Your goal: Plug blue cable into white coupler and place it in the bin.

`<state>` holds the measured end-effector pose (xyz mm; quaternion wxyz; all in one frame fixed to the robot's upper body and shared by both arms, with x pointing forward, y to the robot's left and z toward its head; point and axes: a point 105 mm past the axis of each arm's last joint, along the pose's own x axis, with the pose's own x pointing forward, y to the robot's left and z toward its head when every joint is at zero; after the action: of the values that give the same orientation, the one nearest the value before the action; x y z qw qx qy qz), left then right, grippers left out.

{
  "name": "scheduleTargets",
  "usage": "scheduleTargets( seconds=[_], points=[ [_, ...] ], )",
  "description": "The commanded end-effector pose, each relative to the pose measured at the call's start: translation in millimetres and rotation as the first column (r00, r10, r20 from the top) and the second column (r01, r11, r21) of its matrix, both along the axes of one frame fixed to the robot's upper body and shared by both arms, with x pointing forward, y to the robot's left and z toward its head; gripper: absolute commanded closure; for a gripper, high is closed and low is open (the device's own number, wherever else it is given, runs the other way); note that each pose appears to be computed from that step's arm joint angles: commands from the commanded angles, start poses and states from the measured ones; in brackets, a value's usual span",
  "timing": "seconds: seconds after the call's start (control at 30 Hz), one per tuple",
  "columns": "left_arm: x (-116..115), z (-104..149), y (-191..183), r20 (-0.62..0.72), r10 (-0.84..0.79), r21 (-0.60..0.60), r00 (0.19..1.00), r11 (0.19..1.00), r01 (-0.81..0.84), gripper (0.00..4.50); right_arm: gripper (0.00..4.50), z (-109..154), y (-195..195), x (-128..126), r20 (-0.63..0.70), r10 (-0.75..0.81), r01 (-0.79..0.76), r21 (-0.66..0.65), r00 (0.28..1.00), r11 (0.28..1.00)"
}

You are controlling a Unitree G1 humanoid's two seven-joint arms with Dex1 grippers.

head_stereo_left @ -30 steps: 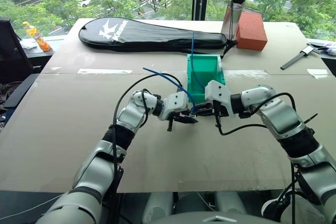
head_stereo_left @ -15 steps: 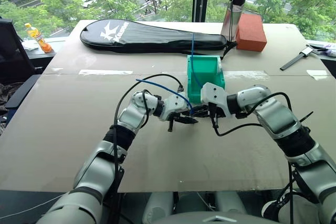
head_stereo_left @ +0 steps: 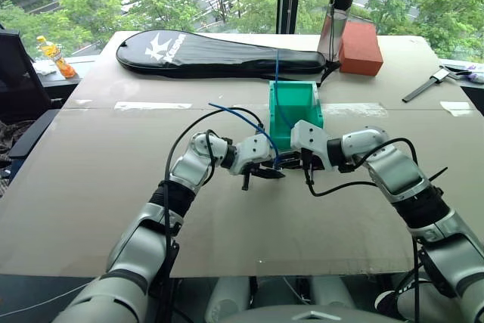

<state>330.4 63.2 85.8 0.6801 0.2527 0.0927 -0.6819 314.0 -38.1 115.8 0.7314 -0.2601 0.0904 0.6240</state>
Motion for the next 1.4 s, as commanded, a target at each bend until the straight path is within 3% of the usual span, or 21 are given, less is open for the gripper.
scheduleTargets(
  seconds=[0.03,0.13,0.27,0.37,0.47,0.6,0.73,0.87,0.97,1.03,1.07,1.23,1.27,1.4],
  points=[
    [-4,13,-10,0.015,-0.017,-0.077,1.0,0.997,0.018,4.11,3.65,-22,-13,12,-0.03,-0.12,0.121,0.034,0.992,0.992],
    [-3,19,-9,0.005,0.025,-0.104,1.0,0.994,-0.024,4.11,2.28,10,-16,9,0.03,-0.128,0.121,0.17,0.991,0.978],
    [-6,37,-4,-0.047,0.05,-0.138,0.998,0.989,-0.056,4.11,0.31,71,-26,-15,0.107,-0.151,0.096,0.401,0.983,0.911],
    [-10,53,2,-0.085,0.072,-0.157,0.994,0.984,-0.084,4.11,0.31,100,-38,-36,0.163,-0.193,0.093,0.48,0.968,0.872],
    [-5,71,8,-0.071,0.135,-0.175,0.988,0.974,-0.146,4.11,0.31,112,-55,-57,0.193,-0.272,0.143,0.503,0.943,0.852],
    [19,100,2,-0.092,0.29,-0.222,0.953,0.927,-0.303,4.11,0.31,98,-83,-73,0.174,-0.429,0.313,0.457,0.886,0.832],
    [29,126,-24,-0.191,0.324,-0.165,0.927,0.92,-0.356,4.11,0.31,83,-106,-82,0.159,-0.562,0.462,0.413,0.812,0.785],
    [59,121,-40,-0.27,0.447,-0.092,0.853,0.87,-0.485,4.11,0.31,72,-122,-94,0.148,-0.648,0.559,0.385,0.747,0.734],
    [75,111,-43,-0.255,0.513,-0.046,0.82,0.84,-0.54,4.11,0.31,67,-127,-99,0.151,-0.677,0.596,0.365,0.72,0.715],
    [80,106,-46,-0.235,0.527,-0.022,0.817,0.837,-0.547,3.06,0.23,66,-129,-102,0.147,-0.691,0.611,0.366,0.707,0.702],
    [82,104,-47,-0.208,0.534,-0.013,0.82,0.836,-0.548,2.86,0.23,66,-130,-102,0.145,-0.696,0.616,0.367,0.703,0.697],
    [80,110,-51,-0.267,0.509,-0.025,0.818,0.845,-0.534,0.29,0.23,62,-135,-102,0.136,-0.712,0.633,0.363,0.689,0.683],
    [78,113,-49,-0.284,0.506,-0.024,0.815,0.846,-0.533,0.11,0.23,61,-136,-102,0.134,-0.712,0.635,0.36,0.69,0.683],
    [65,126,-31,-0.329,0.474,-0.03,0.817,0.859,-0.51,0.11,0.23,57,-138,-101,0.123,-0.708,0.636,0.355,0.695,0.686]
  ],
)
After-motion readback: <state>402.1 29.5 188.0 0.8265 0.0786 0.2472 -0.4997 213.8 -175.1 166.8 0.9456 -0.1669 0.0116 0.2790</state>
